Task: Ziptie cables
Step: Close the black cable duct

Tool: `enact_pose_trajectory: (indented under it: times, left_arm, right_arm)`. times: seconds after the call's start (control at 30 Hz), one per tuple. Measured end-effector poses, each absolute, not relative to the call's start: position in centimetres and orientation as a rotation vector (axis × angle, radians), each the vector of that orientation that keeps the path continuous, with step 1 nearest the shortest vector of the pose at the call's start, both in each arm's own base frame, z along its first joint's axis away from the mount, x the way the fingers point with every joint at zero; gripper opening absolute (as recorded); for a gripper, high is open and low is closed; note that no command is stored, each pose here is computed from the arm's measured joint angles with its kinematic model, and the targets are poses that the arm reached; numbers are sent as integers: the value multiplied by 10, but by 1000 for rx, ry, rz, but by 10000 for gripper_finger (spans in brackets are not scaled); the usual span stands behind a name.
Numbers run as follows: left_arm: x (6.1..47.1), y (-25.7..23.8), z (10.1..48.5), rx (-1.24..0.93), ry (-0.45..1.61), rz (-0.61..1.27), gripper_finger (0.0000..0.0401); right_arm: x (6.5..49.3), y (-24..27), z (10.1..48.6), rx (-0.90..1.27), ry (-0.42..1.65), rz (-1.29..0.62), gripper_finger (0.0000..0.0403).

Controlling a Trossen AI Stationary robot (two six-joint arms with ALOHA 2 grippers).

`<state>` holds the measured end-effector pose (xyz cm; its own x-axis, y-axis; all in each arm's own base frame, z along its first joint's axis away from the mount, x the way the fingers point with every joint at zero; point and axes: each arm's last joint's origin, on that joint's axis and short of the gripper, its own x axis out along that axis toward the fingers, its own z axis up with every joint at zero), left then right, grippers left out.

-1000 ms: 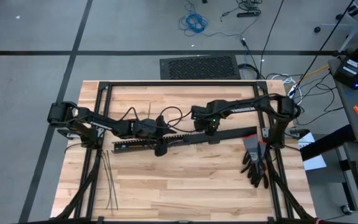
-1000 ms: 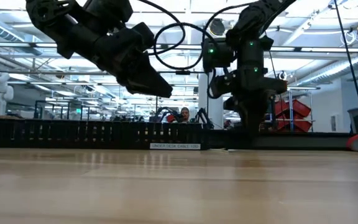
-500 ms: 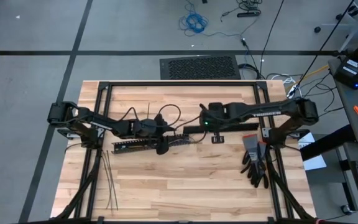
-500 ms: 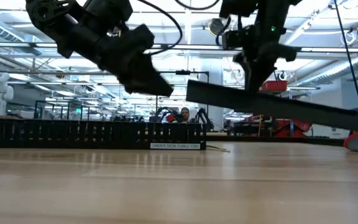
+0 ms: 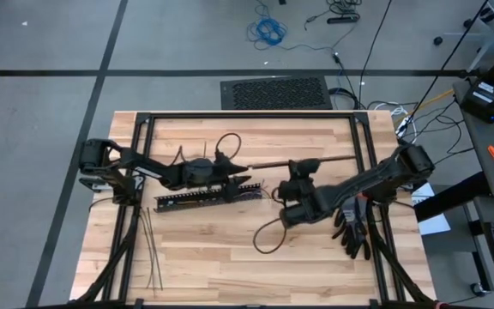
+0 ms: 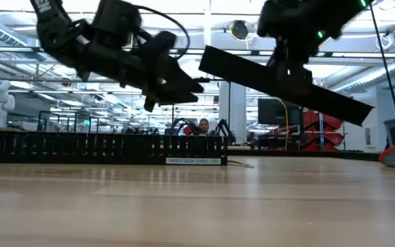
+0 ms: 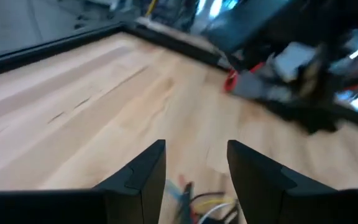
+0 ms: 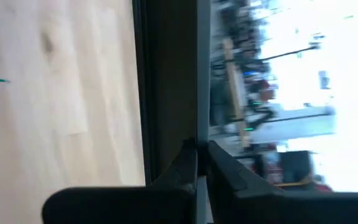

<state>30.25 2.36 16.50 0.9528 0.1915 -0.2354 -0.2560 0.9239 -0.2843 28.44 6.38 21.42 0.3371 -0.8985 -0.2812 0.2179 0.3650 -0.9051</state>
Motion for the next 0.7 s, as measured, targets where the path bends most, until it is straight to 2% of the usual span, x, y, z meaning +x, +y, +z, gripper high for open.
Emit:
enact_pose_trajectory:
  times: [0.2,0.33,0.47,0.7]
  left_arm:
    - [273,38,161,-435,-8,87,169]
    - [261,40,157,-449,-74,72,169]
    - [272,34,152,-428,-83,43,170]
    - [302,32,147,-388,-152,-49,170]
  right_arm:
    - [262,61,174,-997,766,-1052,1]
    - [261,57,159,-910,654,-1121,1]
    - [271,53,151,-860,634,-1162,1]
    - [289,50,131,-979,744,-1145,1]
